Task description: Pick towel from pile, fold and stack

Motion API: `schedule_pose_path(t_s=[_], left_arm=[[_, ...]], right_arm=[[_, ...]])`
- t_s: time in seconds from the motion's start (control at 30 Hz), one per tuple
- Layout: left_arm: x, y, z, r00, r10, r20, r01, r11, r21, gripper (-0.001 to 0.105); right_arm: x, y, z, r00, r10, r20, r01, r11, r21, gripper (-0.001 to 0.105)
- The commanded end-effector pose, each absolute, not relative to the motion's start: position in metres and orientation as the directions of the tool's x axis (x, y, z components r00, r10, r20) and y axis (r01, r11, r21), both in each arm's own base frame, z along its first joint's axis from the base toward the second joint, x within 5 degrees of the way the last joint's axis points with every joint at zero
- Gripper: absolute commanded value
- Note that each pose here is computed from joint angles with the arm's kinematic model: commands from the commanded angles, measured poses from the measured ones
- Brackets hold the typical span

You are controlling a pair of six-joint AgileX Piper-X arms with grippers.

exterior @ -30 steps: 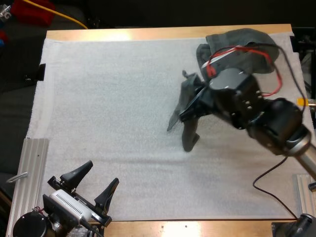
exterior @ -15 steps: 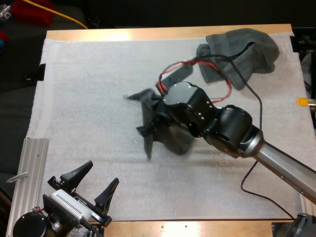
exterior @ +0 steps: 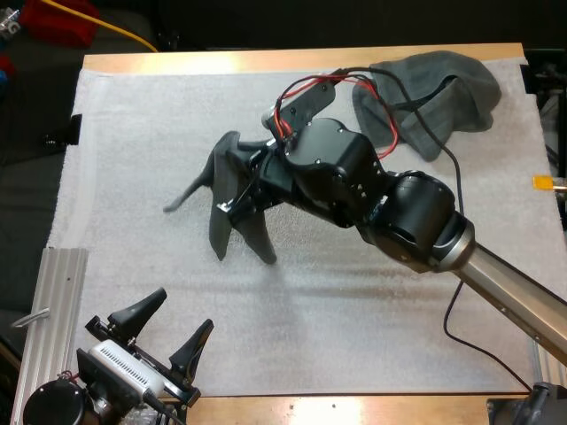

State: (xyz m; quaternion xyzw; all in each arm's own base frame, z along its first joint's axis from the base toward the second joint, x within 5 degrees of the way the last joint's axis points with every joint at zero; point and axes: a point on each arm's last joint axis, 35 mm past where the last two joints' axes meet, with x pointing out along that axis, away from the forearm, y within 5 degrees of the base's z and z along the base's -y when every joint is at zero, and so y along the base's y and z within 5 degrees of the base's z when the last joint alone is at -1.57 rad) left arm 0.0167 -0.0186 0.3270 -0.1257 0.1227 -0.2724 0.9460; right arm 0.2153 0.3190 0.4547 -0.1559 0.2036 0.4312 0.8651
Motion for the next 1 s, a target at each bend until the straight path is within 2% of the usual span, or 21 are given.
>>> schedule_pose_path(t_s=[0.0,0.1,0.17,0.33,0.53,0.7,0.8,0.97], left_arm=[[0.019,-0.019,0.329,0.816,-0.555,-0.162,0.49,0.813,-0.315,0.07],[0.019,-0.019,0.329,0.816,-0.555,-0.162,0.49,0.813,-0.315,0.07],[0.019,-0.019,0.329,0.816,-0.555,-0.162,0.49,0.813,-0.315,0.07],[0.019,-0.019,0.329,0.816,-0.555,-0.162,0.49,0.813,-0.315,0.07],[0.019,-0.019,0.329,0.816,-0.555,-0.162,0.49,0.813,-0.315,0.07],[0.019,-0.019,0.329,0.816,-0.555,-0.162,0.49,0.813,-0.315,0.07],[0.019,-0.019,0.329,0.816,-0.555,-0.162,0.49,0.813,-0.315,0.07],[0.019,-0.019,0.329,0.816,-0.555,-0.162,0.49,0.813,-0.315,0.07]], right_arm=[[0.213,0.321,0.45,0.503,0.681,-0.532,-0.829,0.554,-0.073,0.001],[0.209,0.328,0.428,0.448,0.629,-0.636,-0.853,0.514,-0.092,0.001],[0.208,0.334,0.419,0.44,0.604,-0.664,-0.859,0.5,-0.113,0.001],[0.214,0.34,0.4,0.478,0.51,-0.716,-0.832,0.524,-0.182,0.001],[0.218,0.33,0.382,0.546,0.322,-0.773,-0.782,0.527,-0.332,0.001],[0.217,0.317,0.358,0.508,0.193,-0.839,-0.792,0.489,-0.366,0.001],[0.216,0.312,0.343,0.513,0.111,-0.851,-0.781,0.472,-0.409,0.001],[0.21,0.303,0.318,0.471,0.028,-0.882,-0.8,0.436,-0.413,0.001]])
